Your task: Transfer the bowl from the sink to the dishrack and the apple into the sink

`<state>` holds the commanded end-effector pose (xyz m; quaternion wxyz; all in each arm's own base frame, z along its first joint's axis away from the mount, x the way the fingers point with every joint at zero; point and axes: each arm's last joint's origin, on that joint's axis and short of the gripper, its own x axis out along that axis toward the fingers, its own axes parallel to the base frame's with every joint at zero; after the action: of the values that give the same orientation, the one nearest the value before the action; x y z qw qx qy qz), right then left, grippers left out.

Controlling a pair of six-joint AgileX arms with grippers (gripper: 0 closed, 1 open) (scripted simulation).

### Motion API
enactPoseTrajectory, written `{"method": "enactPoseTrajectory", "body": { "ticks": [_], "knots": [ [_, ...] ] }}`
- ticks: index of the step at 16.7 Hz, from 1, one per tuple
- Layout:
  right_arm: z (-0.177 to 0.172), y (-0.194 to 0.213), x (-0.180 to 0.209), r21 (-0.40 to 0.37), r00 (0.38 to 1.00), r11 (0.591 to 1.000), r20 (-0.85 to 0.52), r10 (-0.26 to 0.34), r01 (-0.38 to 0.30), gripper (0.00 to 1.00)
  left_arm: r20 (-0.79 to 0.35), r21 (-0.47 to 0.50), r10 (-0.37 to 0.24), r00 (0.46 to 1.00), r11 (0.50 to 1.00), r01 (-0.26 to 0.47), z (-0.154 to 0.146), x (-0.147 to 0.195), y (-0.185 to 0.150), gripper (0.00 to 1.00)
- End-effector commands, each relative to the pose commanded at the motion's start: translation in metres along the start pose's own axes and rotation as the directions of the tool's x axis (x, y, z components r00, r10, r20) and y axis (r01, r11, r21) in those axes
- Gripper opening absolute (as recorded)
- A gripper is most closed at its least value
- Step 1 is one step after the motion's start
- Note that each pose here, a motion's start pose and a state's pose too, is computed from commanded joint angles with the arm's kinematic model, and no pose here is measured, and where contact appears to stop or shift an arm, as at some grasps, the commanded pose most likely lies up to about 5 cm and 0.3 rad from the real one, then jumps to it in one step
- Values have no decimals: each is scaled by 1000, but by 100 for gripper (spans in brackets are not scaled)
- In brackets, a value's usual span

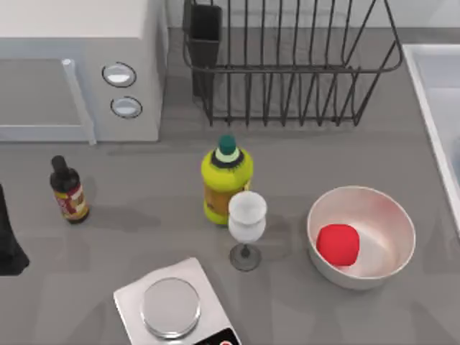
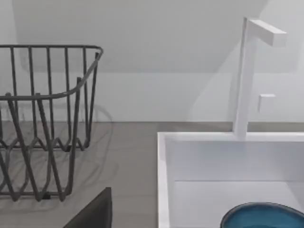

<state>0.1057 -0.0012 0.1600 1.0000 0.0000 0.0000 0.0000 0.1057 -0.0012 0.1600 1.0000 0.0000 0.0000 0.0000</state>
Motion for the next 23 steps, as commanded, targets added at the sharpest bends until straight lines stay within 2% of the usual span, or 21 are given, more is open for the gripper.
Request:
{"method": "enactPoseTrajectory", "body": {
  "ticks": [6,10,13,18,21,23],
  "knots": [
    [17,-1,1,-13,999,1000,-51,-13,13,100,0,0,0,1000,1000,0,0,0,0,100],
    [59,-5,13,-45,982,998,-182,-46,38,100,0,0,0,1000,1000,0,0,0,0,100],
    [99,-11,38,-76,946,996,-316,-77,56,100,0,0,0,1000,1000,0,0,0,0,100],
    [152,-34,118,-119,815,991,-566,-121,65,100,0,0,0,1000,1000,0,0,0,0,100],
    [161,-57,182,-129,696,990,-706,-131,56,100,0,0,0,1000,1000,0,0,0,0,100],
    [153,-76,226,-126,604,991,-786,-128,46,100,0,0,0,1000,1000,0,0,0,0,100]
  ]
}}
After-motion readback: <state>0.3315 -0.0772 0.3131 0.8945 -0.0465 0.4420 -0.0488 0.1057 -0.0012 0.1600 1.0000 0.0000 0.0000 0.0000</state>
